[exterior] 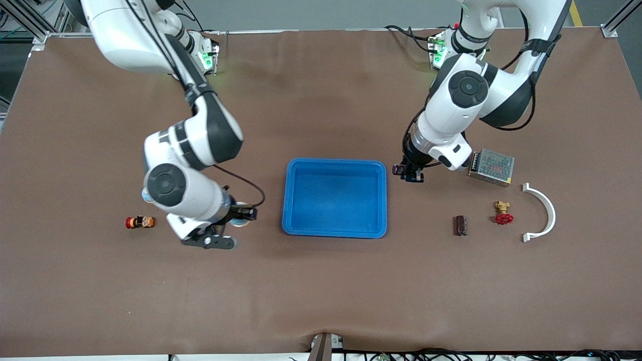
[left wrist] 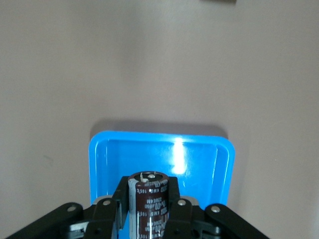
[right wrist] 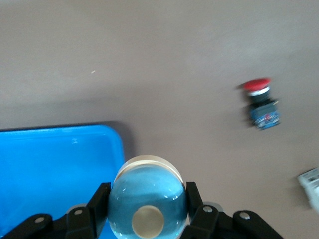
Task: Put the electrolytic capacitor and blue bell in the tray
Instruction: 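Carry the bell and capacitor with both grippers over the blue tray, then lower the bell and capacitor into the tray and open both grippers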
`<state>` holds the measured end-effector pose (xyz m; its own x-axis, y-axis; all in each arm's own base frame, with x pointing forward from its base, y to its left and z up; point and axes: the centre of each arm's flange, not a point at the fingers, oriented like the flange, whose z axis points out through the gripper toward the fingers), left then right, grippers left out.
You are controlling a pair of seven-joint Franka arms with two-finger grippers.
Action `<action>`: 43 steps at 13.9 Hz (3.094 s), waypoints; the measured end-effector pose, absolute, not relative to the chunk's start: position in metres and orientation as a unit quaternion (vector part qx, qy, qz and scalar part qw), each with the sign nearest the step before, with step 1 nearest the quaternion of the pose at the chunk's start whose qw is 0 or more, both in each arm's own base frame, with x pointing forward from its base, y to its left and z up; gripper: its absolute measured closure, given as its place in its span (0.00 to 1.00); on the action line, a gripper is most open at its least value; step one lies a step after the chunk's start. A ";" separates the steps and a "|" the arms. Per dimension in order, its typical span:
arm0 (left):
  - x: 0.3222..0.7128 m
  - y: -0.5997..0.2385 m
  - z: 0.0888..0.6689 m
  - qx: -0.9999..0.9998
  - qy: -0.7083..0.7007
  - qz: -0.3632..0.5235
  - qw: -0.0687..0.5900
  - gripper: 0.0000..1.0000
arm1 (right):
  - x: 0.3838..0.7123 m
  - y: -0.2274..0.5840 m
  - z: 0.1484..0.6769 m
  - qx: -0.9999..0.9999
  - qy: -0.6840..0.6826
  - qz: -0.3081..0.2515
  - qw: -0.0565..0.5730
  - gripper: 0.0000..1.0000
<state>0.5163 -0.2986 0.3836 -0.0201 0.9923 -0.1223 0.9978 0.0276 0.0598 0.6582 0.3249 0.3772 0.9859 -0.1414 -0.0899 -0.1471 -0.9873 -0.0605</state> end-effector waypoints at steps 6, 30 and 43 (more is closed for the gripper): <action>0.470 -0.336 0.342 0.694 0.718 0.007 0.054 0.66 | 0.618 0.398 0.352 -0.993 0.108 0.034 0.042 0.34; 0.453 -0.393 0.215 0.713 0.696 0.051 0.059 0.66 | 0.502 0.484 0.233 -0.990 0.133 0.025 0.035 0.34; 0.469 -0.390 0.178 0.733 0.674 0.070 0.055 0.66 | 0.503 0.481 0.206 -0.990 0.136 0.018 0.036 0.34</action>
